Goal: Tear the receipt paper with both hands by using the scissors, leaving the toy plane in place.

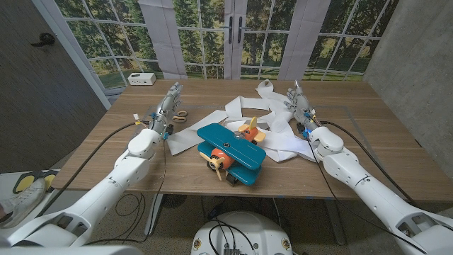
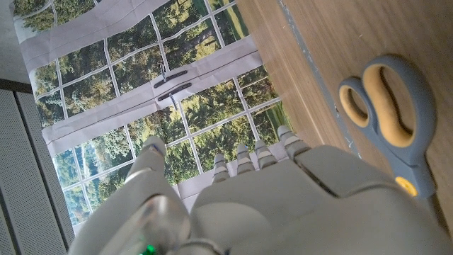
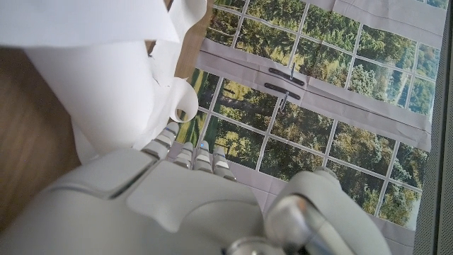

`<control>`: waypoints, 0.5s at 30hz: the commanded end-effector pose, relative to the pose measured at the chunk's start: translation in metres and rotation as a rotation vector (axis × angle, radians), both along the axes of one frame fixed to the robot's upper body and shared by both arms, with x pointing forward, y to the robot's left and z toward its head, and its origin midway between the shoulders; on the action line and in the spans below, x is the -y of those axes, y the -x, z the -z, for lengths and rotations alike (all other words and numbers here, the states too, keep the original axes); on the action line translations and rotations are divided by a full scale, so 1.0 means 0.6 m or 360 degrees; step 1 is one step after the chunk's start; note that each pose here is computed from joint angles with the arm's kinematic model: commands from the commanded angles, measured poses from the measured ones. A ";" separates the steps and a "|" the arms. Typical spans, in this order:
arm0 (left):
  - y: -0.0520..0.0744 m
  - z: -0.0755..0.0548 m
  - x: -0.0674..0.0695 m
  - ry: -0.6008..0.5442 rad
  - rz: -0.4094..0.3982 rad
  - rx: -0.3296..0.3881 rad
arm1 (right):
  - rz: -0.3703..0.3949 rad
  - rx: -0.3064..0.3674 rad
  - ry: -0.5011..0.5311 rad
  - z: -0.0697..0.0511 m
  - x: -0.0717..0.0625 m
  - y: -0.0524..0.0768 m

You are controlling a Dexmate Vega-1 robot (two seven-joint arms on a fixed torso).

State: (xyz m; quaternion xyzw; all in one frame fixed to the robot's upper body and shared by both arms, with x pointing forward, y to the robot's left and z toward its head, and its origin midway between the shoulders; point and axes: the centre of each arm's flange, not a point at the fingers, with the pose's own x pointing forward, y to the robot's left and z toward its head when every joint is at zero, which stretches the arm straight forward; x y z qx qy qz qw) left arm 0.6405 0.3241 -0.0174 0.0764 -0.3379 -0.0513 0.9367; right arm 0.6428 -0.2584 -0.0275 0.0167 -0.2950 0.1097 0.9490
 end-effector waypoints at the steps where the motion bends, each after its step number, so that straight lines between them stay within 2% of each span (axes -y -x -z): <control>1: 0.005 -0.014 -0.028 -0.0165 -0.0132 0.0059 | 0.0054 0.0013 -0.0053 0.006 -0.012 0.011; 5: 0.008 -0.013 -0.034 -0.0154 -0.0169 0.0065 | 0.0046 0.0026 -0.0048 0.003 -0.018 0.007; 10: 0.015 -0.023 -0.036 -0.0249 -0.0256 0.0107 | 0.0030 0.0037 -0.0011 -0.001 -0.019 0.005; 13: 0.020 -0.025 -0.034 -0.0260 -0.0277 0.0120 | 0.0120 0.0055 0.0082 -0.009 -0.012 0.014; 15: 0.023 -0.026 -0.034 -0.0278 -0.0293 0.0148 | 0.0103 0.0064 0.0090 -0.008 -0.009 0.014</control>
